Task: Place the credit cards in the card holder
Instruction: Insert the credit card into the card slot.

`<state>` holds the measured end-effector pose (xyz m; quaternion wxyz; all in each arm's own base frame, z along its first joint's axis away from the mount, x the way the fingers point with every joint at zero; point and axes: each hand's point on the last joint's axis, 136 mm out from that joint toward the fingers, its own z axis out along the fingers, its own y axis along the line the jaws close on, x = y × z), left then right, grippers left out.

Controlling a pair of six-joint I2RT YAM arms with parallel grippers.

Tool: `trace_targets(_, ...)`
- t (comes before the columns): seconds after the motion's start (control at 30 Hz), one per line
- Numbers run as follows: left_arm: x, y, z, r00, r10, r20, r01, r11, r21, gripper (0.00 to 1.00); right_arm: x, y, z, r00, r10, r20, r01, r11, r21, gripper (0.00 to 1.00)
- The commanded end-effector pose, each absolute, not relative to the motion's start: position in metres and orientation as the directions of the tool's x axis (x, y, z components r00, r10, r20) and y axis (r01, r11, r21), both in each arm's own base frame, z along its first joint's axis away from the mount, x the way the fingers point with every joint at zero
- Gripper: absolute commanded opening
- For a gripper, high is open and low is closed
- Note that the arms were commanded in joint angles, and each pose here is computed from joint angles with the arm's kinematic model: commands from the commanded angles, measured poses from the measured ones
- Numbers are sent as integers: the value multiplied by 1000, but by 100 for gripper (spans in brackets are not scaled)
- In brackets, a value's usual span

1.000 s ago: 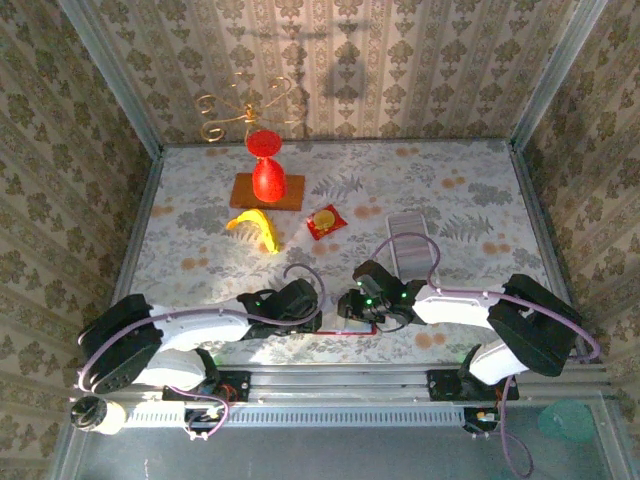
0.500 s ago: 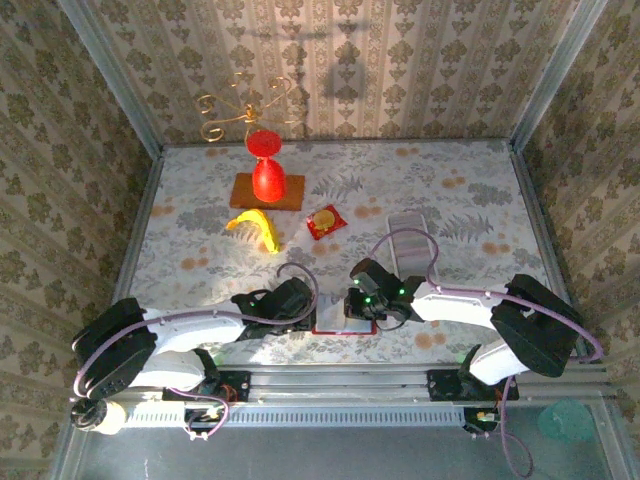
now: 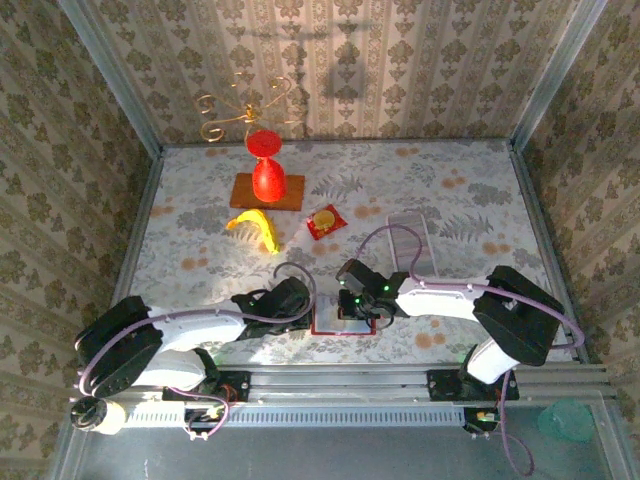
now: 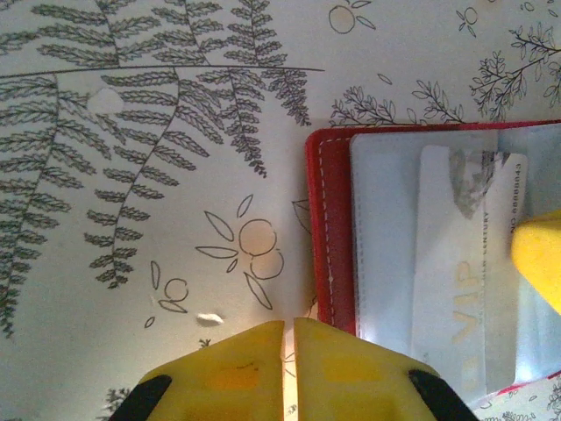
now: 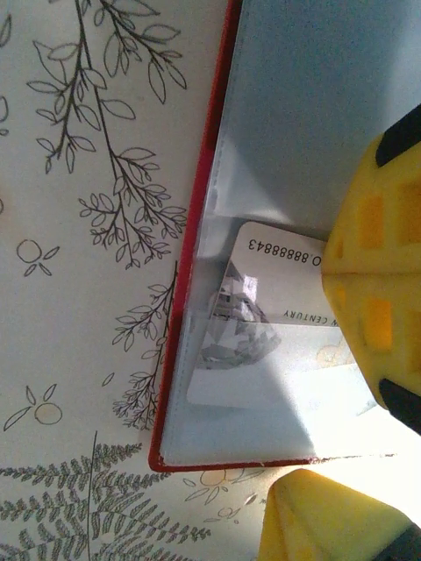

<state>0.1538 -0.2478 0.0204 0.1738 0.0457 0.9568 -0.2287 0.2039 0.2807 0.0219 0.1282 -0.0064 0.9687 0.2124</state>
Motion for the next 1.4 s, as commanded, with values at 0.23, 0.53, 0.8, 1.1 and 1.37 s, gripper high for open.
trace_targets(0.23, 153, -244, 9, -946, -8, -324, 136, 897, -420, 9, 208, 305, 27, -964, 53, -260, -81, 874, 479, 1)
trace_targets(0.53, 153, -242, 7, -946, -10, -325, 134, 899, -418, 9, 209, 300, 43, -949, 76, -306, -92, 862, 498, 4)
trace_targets(0.8, 153, -243, 8, -945, -9, -327, 138, 896, -421, 9, 203, 272, 30, -950, 77, -304, -54, 914, 401, 4)
trace_targets(1.1, 151, -242, 8, -946, -3, -325, 141, 897, -419, 8, 201, 284, 10, -966, 48, -252, -57, 918, 392, 1)
trace_targets(1.37, 150, -239, 6, -946, -7, -323, 135, 899, -416, 8, 201, 304, 21, -961, 33, -276, -97, 890, 446, 1)
